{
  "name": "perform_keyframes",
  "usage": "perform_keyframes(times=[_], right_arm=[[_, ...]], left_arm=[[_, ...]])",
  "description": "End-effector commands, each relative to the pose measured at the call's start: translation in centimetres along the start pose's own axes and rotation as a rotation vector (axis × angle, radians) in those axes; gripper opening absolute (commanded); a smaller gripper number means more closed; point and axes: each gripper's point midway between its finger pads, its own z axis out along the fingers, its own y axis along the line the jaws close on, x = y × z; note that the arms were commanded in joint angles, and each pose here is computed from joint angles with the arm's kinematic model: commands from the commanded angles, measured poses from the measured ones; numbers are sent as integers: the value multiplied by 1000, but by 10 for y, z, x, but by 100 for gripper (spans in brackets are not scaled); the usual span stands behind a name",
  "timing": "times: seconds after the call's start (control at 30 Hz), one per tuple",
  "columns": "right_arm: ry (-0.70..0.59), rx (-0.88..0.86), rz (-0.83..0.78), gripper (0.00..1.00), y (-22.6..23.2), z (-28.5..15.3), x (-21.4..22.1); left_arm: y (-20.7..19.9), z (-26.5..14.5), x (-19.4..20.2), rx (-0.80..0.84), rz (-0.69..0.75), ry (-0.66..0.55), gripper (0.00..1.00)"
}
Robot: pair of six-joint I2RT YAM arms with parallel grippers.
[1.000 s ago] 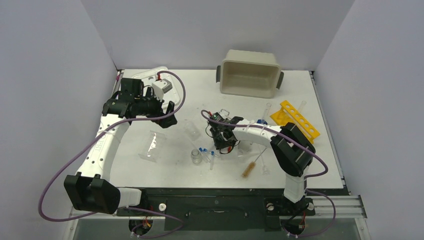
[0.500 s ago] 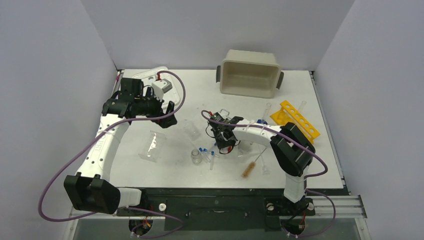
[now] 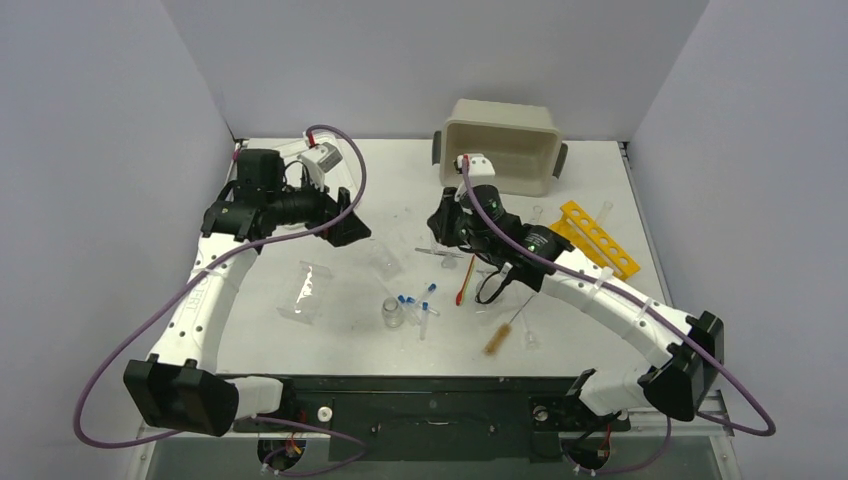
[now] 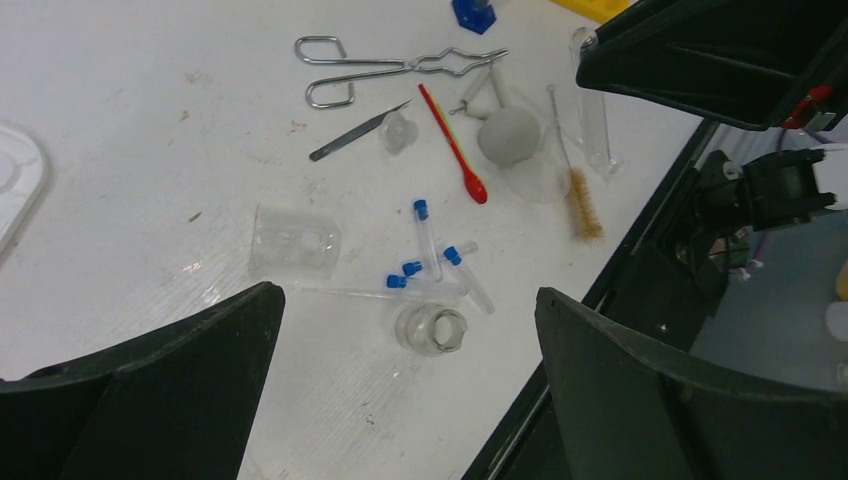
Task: Organize the chemistry lab equipment
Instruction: Pick up the test tube at the center of the board.
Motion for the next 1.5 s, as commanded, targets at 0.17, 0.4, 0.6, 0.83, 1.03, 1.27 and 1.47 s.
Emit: perform_keyframes(times=[0.17,0.4,0.6,0.83,1.03,1.27,1.47], right_arm=[[-387,-211,197,0,84,-36,-99],[-433,-274,274,0,107,-35,-109],[-418,-299,296,0,116,-29,-108],[-419,-317,304,0,117,-32,-108],[-396,-311,295,0,116,-28,-100],[-325,-303,299,9,110,-22,-104],[-124,-403,303,50,95,-26,-116]], left_arm=[[-62,-12,-62,229,23,-205,97],[-74,1,-58,270,26,-172,97],[-85,14,-50,299,55,-138,88],[-81,20,-48,287,79,-128,56],[-78,21,-51,268,105,-134,12],[-68,21,-45,220,161,-112,0],[-61,17,-32,183,245,-70,0]])
